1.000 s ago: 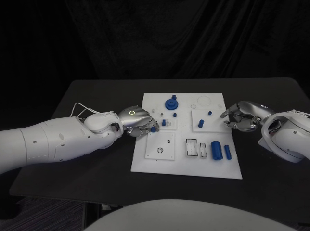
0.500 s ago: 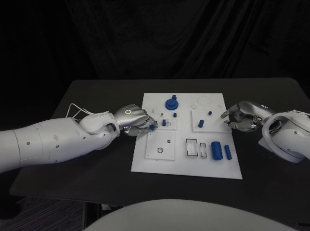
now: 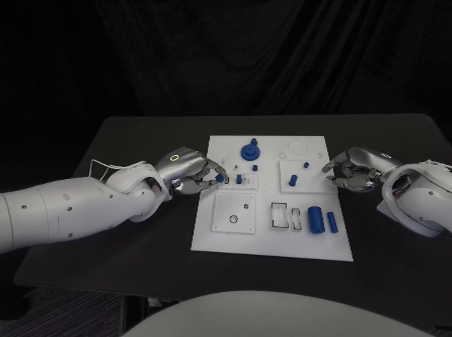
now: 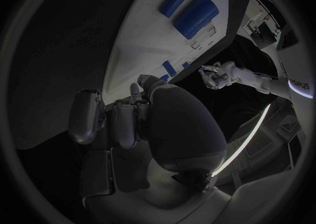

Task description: Assemble the parts on the task board

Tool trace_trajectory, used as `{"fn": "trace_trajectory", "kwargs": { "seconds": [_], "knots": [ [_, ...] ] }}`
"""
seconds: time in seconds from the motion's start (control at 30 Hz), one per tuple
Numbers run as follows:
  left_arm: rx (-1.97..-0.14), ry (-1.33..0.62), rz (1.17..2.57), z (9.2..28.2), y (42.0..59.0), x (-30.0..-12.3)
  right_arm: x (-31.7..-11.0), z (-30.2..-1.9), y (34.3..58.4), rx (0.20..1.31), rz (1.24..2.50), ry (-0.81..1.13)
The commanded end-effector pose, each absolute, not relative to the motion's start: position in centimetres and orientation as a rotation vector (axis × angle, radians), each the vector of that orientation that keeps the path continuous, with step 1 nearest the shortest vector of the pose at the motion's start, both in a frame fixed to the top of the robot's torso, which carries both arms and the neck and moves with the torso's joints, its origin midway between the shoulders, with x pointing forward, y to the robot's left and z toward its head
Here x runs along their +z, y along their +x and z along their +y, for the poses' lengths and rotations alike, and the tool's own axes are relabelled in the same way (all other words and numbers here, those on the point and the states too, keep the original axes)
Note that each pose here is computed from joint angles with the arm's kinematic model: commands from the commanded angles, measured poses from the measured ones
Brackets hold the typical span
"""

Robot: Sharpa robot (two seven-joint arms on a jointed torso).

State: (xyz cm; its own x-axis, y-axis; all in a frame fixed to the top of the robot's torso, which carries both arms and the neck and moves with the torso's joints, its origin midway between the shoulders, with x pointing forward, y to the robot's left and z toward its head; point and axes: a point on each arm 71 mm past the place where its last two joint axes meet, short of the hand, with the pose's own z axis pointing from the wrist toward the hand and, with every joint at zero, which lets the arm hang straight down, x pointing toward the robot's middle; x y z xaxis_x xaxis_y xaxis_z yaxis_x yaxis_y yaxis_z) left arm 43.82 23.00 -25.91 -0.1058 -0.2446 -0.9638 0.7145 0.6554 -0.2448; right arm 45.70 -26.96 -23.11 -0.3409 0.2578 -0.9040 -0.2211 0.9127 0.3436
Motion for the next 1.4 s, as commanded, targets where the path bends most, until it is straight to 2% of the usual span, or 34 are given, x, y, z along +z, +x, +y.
{"fn": "trace_trajectory", "kwargs": {
  "seconds": [0.03, 0.43, 0.87, 1.1, 1.4],
  "knots": [
    [-1.014, 0.087, 1.496, 23.6, 44.6, -25.6, -23.3, -26.9, 45.7, 0.484, 1.86, 0.028],
    [-1.235, -0.434, 1.64, 24.2, 46.6, -27.4, -23.3, -26.9, 45.6, 0.485, 1.86, 0.028],
    [-1.459, -0.902, 1.711, 23.4, 46.4, -30.6, -23.3, -26.8, 45.6, 0.489, 1.86, 0.027],
    [-1.511, -1.0, 1.725, 23.1, 46.3, -31.5, -23.3, -26.9, 45.5, 0.488, 1.86, 0.028],
    [-1.492, -1.039, 1.767, 22.8, 46.4, -32.3, -23.3, -26.8, 45.5, 0.491, 1.861, 0.027]
  ]
}}
